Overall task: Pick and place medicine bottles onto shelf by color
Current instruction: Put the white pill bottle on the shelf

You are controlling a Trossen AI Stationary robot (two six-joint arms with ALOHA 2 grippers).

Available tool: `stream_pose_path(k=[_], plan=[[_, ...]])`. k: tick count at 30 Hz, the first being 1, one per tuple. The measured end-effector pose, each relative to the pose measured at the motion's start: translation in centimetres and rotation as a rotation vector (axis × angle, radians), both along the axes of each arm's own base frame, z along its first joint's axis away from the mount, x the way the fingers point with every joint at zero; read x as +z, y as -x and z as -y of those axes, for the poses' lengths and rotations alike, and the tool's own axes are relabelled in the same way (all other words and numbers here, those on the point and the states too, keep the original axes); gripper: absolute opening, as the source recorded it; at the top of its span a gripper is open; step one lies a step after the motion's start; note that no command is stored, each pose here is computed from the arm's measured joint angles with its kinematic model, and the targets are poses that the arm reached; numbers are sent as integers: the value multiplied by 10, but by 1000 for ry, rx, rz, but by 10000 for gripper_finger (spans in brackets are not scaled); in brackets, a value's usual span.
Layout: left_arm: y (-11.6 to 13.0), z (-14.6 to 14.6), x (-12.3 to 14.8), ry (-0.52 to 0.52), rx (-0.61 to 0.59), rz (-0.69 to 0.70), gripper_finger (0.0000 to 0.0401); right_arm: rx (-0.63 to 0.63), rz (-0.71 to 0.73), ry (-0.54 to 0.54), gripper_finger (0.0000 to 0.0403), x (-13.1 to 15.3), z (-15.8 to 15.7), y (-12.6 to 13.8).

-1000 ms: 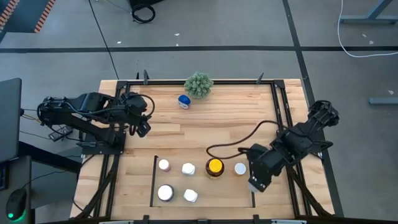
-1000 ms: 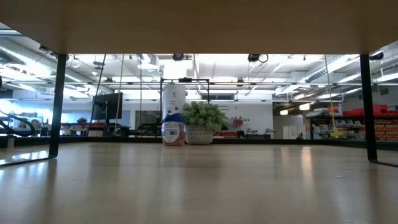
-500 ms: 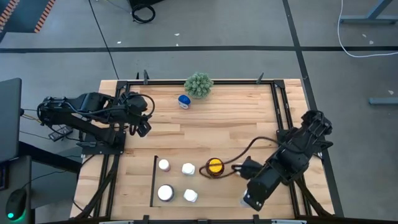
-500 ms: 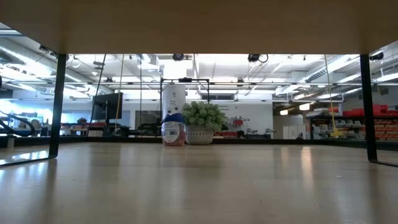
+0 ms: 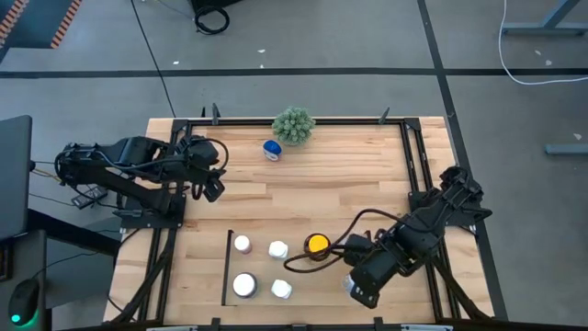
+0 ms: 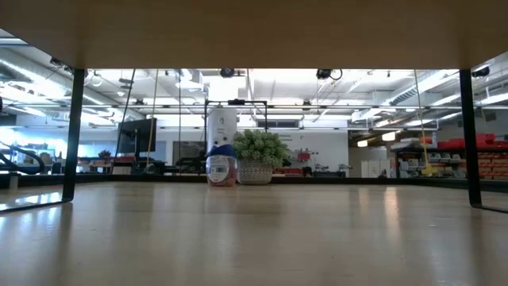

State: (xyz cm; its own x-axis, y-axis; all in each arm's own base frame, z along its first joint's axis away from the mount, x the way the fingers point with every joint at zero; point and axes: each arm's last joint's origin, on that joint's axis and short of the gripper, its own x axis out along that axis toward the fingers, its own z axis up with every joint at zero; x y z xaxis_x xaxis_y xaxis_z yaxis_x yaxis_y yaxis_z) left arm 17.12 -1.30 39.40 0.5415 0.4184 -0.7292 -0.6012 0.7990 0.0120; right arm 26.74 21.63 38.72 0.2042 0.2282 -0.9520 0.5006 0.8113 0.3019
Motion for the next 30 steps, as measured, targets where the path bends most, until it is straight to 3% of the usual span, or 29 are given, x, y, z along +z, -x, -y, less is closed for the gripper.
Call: stream_pose_path(k=[10, 30], plan=[[-7, 1, 5, 16, 1, 93, 172, 53, 16, 4, 214, 0, 2, -3], [-7, 1, 5, 19, 5, 95, 172, 51, 10, 8, 214, -4, 1, -4]])
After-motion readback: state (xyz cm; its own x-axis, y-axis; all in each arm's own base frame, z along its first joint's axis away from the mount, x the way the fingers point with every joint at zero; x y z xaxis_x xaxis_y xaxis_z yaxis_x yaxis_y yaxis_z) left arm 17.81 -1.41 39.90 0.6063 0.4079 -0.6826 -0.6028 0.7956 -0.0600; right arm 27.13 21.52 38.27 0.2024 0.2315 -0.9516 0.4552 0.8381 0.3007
